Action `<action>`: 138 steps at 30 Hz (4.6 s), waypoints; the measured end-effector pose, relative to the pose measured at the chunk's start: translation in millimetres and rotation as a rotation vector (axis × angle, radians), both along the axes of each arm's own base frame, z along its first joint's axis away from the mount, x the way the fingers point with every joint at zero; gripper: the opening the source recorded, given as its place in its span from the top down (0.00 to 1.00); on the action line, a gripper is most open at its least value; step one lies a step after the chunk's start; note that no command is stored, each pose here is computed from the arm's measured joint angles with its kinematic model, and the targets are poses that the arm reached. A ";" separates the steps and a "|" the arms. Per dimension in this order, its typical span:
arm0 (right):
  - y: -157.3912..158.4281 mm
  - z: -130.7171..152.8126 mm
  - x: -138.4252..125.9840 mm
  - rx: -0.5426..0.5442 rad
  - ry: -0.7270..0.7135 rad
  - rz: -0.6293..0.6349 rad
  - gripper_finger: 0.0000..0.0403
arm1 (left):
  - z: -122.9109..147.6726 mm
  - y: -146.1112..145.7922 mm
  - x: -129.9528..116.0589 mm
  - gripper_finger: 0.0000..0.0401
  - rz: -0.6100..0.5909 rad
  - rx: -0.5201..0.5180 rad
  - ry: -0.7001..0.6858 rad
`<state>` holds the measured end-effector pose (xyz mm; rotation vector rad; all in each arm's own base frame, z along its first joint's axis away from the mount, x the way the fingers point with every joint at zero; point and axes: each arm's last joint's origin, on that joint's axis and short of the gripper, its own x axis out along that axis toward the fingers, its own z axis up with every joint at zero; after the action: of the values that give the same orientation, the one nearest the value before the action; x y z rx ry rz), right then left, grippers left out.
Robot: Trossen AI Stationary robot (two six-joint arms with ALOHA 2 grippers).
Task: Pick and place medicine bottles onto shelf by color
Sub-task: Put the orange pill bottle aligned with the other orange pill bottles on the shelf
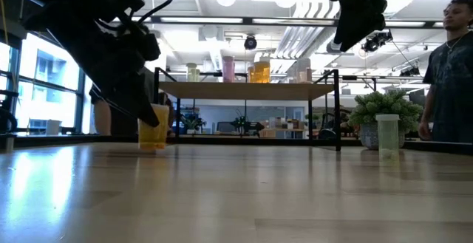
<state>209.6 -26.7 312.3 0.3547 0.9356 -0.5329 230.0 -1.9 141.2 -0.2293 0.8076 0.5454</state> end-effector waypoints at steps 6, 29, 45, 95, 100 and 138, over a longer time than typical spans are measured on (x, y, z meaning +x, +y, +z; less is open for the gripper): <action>-0.1 0.0 0.0 0.000 0.000 0.000 0.50 | -0.3 -0.7 0.1 0.54 -0.016 -0.023 0.002; -0.1 0.0 0.0 0.000 0.000 0.000 0.50 | -2.1 -2.5 -1.5 0.30 -0.055 -0.081 0.028; -0.1 0.0 0.0 0.000 0.000 -0.001 0.50 | -6.0 -6.8 -5.8 0.30 -0.119 -0.232 0.086; -0.1 0.3 0.4 -0.001 -0.004 0.000 0.50 | 40.8 17.4 -34.3 0.30 0.057 -0.135 -0.067; -0.1 0.3 0.4 -0.001 -0.004 0.000 0.50 | 33.8 17.4 -27.0 0.30 0.041 -0.151 -0.056; -0.1 0.6 0.8 -0.001 -0.008 0.000 0.50 | 32.3 16.8 -26.2 0.30 0.023 -0.165 -0.055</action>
<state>210.4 -26.8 312.8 0.3555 0.9273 -0.5315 203.8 14.9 173.6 -0.4047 0.7977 0.4923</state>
